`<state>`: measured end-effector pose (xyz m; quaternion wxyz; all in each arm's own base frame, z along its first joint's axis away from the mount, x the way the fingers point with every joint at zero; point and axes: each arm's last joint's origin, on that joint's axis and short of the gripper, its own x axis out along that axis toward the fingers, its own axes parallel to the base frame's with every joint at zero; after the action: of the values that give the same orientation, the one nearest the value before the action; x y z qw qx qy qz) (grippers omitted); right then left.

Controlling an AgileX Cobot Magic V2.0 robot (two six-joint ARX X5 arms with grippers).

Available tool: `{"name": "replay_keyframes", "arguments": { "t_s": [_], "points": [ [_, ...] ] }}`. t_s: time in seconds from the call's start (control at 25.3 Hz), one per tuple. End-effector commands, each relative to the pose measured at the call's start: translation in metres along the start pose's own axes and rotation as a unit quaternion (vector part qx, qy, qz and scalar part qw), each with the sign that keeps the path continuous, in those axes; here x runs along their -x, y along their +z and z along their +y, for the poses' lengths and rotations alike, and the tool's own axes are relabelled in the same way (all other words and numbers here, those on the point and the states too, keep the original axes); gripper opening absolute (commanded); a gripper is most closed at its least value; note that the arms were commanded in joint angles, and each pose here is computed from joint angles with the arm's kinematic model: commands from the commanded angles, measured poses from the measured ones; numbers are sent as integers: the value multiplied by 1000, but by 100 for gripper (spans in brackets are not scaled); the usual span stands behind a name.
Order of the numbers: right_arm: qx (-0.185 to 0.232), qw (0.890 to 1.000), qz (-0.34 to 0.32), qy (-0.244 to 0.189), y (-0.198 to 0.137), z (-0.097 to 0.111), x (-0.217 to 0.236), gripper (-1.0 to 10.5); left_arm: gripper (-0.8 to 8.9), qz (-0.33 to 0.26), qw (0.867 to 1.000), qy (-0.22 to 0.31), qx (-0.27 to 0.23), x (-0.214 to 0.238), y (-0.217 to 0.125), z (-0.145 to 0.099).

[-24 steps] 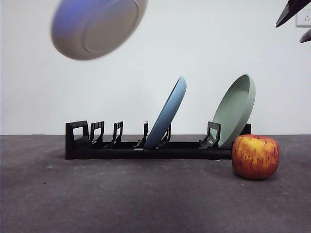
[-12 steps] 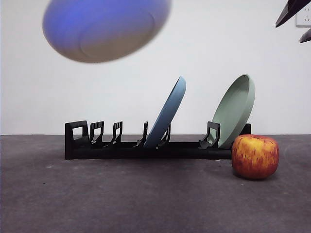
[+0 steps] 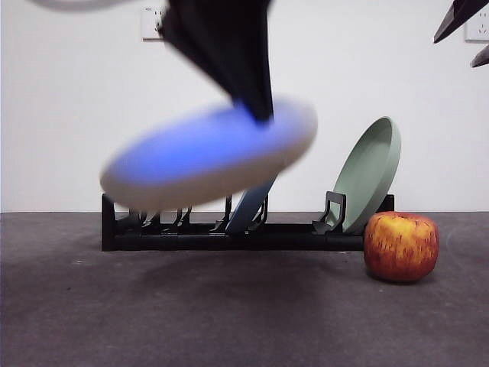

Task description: Take the yellow plate from the plate rack,put the plate on the table,take the apple from the table,put the apple in the plate

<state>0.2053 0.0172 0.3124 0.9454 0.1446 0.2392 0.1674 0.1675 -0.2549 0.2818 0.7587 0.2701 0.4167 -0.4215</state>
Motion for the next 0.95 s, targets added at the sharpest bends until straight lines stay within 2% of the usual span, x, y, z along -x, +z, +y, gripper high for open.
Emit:
{"name": "replay_keyframes", "arguments": {
  "t_s": [0.04, 0.24, 0.4, 0.55, 0.63, 0.71, 0.75, 0.83, 0.95],
  "points": [
    [6, 1000, -4, 1, 2, 1, 0, 284, -9, 16, 1000, 12, -3, -25, -3, -1],
    [6, 1000, -4, 2, 2, 1, 0, 284, -9, 56, 996, 60, -35, -64, -3, 2],
    [6, 1000, -3, 3, 2, 1, 0, 284, -7, 85, 994, 57, -38, -89, -7, 1],
    [7, 1000, -3, 3, 2, 1, 0, 284, 4, 102, 993, 39, -38, -95, -10, -1],
    [11, 1000, 0, 3, 1, 1, 0, 285, 94, 101, 994, 23, -37, -95, -10, -2],
    [18, 1000, 8, 7, -1, 3, -1, 290, 263, 100, 994, 13, -29, -95, -10, -2],
    [23, 1000, 11, 8, -2, 4, -1, 290, 318, 100, 995, 15, -24, -95, -10, -1],
    [32, 999, 20, 14, -3, 7, -2, 302, 355, 98, 995, 18, -7, -95, -10, 1],
    [45, 998, 30, 23, -4, 12, -2, 466, 355, 91, 996, 21, 15, -90, -8, 2]
  ]
}}
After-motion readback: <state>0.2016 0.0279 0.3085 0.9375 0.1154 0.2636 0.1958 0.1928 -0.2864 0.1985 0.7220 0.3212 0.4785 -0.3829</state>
